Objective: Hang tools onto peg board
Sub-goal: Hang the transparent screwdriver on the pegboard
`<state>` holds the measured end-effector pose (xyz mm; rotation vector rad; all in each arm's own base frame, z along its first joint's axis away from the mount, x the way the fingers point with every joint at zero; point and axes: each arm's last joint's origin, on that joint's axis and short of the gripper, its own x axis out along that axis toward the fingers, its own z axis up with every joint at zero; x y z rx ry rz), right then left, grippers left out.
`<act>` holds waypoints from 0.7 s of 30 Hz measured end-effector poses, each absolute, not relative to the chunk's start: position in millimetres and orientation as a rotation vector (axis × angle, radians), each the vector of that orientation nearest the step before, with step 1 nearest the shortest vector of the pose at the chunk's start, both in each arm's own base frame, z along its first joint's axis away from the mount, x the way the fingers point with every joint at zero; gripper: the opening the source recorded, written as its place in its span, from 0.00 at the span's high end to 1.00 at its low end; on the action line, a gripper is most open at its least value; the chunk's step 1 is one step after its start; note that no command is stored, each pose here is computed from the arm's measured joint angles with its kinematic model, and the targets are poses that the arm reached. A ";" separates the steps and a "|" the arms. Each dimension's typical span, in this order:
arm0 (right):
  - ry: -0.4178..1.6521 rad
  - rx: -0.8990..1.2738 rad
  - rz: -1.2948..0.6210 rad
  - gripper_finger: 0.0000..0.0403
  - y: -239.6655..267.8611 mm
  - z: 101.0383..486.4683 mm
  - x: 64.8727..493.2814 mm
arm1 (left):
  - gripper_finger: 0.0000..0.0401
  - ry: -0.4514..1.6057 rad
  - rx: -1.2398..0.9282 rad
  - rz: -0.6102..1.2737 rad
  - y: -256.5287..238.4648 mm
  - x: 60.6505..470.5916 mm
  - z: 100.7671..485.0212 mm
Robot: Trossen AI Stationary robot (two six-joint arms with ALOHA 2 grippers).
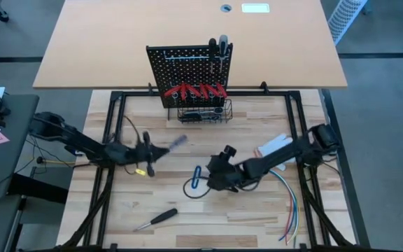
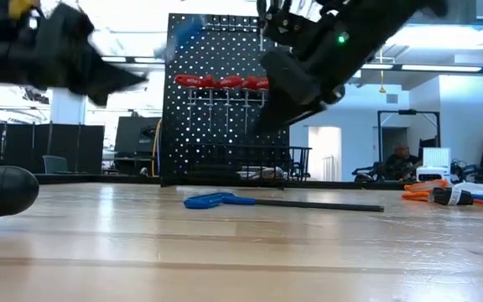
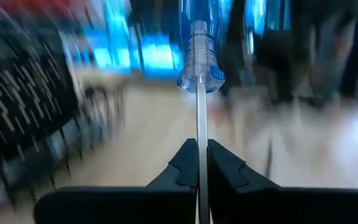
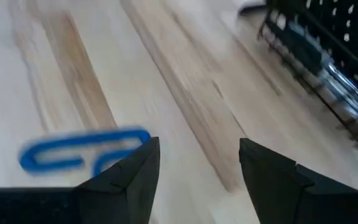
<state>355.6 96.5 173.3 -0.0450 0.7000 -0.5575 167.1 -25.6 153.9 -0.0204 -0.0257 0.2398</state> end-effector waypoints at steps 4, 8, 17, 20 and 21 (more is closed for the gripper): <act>0.573 -0.030 -0.534 0.46 104.6 159.0 360.5 | 1.00 -0.281 -0.027 0.331 -10.2 166.0 188.0; 0.545 -0.051 -0.516 0.46 99.6 159.6 367.5 | 1.00 -0.379 0.047 0.382 14.0 185.9 233.4; 0.562 -0.035 -0.478 0.46 97.0 159.2 369.1 | 1.00 -0.368 0.121 0.463 85.9 228.0 323.6; 0.562 -0.040 -0.463 0.46 102.5 159.1 367.6 | 1.00 -0.450 0.092 0.526 105.4 225.7 330.3; 0.562 -0.041 -0.460 0.46 103.8 159.2 367.2 | 1.00 -0.480 0.074 0.542 111.7 224.5 330.1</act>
